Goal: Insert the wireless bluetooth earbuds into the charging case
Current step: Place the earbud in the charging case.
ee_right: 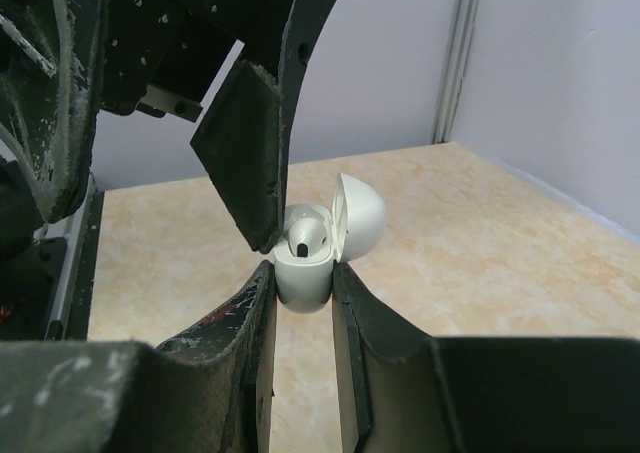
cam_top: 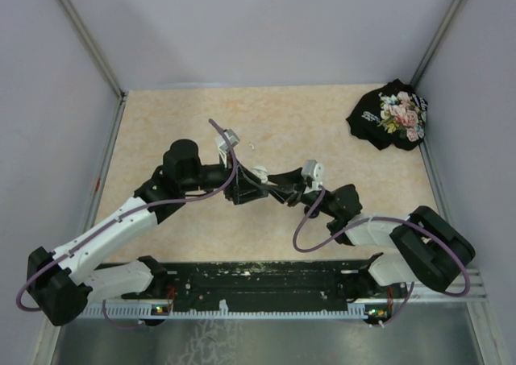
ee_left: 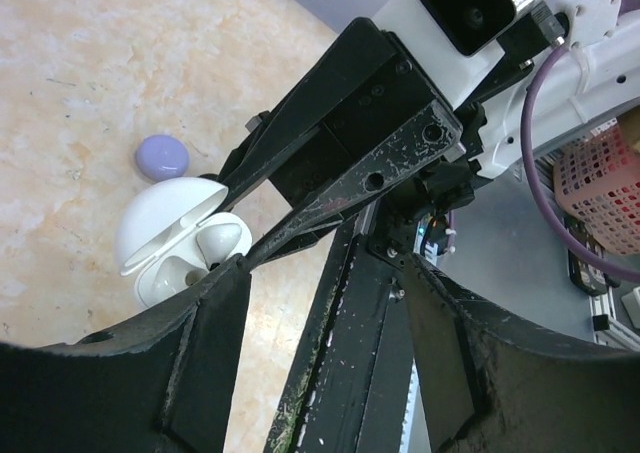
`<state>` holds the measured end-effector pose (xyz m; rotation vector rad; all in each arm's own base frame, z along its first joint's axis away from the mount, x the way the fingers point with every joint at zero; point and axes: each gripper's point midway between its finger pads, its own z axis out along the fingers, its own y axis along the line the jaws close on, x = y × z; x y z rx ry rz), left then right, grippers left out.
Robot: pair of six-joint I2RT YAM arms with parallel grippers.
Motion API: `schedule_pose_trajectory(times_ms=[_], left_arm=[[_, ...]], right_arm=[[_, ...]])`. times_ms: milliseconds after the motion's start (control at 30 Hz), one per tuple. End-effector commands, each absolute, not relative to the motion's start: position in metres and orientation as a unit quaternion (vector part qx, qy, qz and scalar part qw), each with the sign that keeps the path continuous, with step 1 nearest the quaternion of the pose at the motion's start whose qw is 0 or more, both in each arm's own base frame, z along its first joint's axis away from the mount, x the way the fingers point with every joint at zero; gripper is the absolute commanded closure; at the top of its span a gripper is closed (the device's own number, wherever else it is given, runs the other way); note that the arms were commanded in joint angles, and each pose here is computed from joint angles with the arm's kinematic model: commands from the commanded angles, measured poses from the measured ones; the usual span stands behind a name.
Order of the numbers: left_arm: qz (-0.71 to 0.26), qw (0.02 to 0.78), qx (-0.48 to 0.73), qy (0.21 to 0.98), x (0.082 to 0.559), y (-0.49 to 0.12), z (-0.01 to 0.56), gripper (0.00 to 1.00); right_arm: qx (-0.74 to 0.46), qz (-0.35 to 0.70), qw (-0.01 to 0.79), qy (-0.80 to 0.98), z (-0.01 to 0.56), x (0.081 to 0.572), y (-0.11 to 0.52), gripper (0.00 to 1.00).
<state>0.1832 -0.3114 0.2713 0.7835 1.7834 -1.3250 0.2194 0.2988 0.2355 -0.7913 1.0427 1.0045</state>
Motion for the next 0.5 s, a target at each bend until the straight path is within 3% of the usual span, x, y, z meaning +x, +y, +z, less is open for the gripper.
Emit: schedule_pose_trajectory(times_ms=[0, 300, 467], left_arm=[[-0.534, 0.410, 0.312, 0.670, 0.186, -0.316, 0.301, 0.31], [-0.532, 0.424, 0.307, 0.665, 0.186, -0.313, 0.310, 0.30], [-0.462, 0.479, 0.274, 0.694, 0.210, -0.294, 0.307, 0.29]], right_arm=[[-0.353, 0.445, 0.707, 0.421, 0.266, 0.216, 0.300, 1.00], [-0.350, 0.436, 0.710, 0.428, 0.262, 0.219, 0.298, 1.00], [-0.323, 0.414, 0.718, 0.457, 0.252, 0.229, 0.288, 1.00]])
